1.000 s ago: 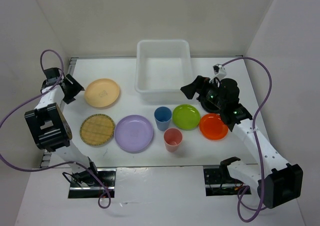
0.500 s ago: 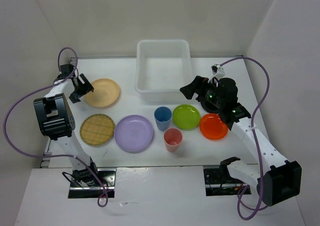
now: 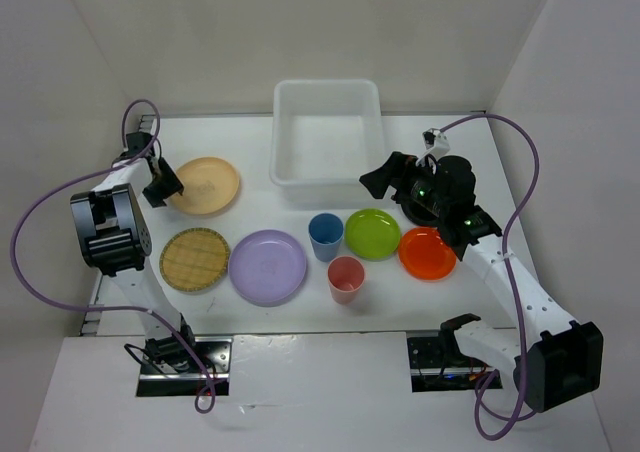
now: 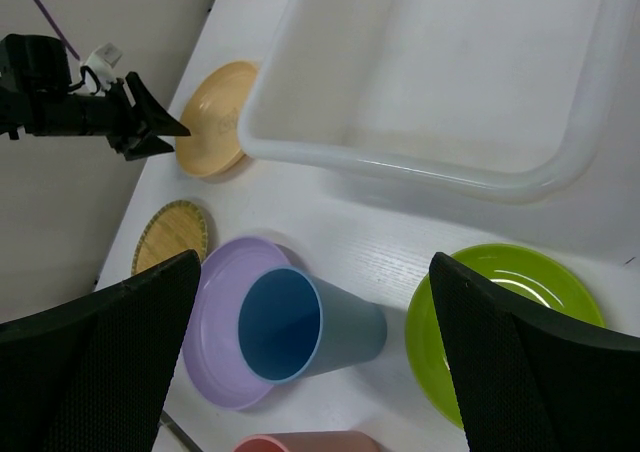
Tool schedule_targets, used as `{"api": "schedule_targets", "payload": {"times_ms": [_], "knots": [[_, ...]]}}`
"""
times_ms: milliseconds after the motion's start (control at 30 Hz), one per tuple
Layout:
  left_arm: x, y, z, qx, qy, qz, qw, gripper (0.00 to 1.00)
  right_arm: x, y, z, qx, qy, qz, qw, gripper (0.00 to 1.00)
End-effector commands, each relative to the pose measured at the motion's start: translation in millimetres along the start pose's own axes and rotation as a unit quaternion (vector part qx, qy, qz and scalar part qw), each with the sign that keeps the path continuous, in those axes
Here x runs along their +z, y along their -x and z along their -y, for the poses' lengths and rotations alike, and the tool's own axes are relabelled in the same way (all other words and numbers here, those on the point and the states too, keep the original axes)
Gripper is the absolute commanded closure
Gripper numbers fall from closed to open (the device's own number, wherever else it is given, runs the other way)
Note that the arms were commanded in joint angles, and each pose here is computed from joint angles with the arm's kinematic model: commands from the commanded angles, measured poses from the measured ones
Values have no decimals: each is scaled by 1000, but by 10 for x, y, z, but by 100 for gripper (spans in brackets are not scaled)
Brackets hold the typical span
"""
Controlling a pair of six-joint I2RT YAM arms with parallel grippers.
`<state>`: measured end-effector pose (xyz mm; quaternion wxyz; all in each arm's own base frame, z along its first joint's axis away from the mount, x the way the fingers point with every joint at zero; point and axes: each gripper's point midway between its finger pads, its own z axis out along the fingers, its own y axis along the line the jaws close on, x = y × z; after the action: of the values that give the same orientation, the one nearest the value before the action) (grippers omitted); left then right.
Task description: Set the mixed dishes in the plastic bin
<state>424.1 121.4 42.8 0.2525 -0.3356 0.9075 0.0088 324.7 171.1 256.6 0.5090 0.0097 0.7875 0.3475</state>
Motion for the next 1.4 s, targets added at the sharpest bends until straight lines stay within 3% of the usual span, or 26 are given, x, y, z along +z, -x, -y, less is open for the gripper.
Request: {"api": "schedule_targets", "payload": {"times_ms": [0, 333, 367, 467, 500, 700, 900, 1133, 1367], "knots": [[56, -37, -65, 3, 13, -9, 1000, 42, -42, 247, -115, -19, 14, 37, 999, 0], [175, -133, -38, -1, 4, -28, 1000, 69, -65, 247, -123, -19, 14, 37, 999, 0], [204, -158, -47, -1, 6, -32, 999, 77, -65, 247, -123, -19, 14, 37, 999, 0], [204, -158, -43, -5, 6, -32, 999, 90, -87, 256, -118, -19, 10, 40, 999, 0], [204, -158, -43, -5, 6, -32, 999, 100, -87, 256, -118, -19, 10, 40, 999, 0], [-58, 62, -42, -18, 13, 10, 1000, 100, -83, 200, -83, -16, 6, 32, 999, 0], [-704, 455, 109, -22, -23, 82, 996, 100, -83, 200, -87, -12, 6, 32, 999, 0], [-1034, 574, 223, -13, -64, 99, 993, 100, -120, 246, -86, -16, -3, 35, 999, 0], [-1968, 955, 663, -18, -185, 171, 968, 100, -143, 249, -36, -18, -18, 38, 999, 0]]}}
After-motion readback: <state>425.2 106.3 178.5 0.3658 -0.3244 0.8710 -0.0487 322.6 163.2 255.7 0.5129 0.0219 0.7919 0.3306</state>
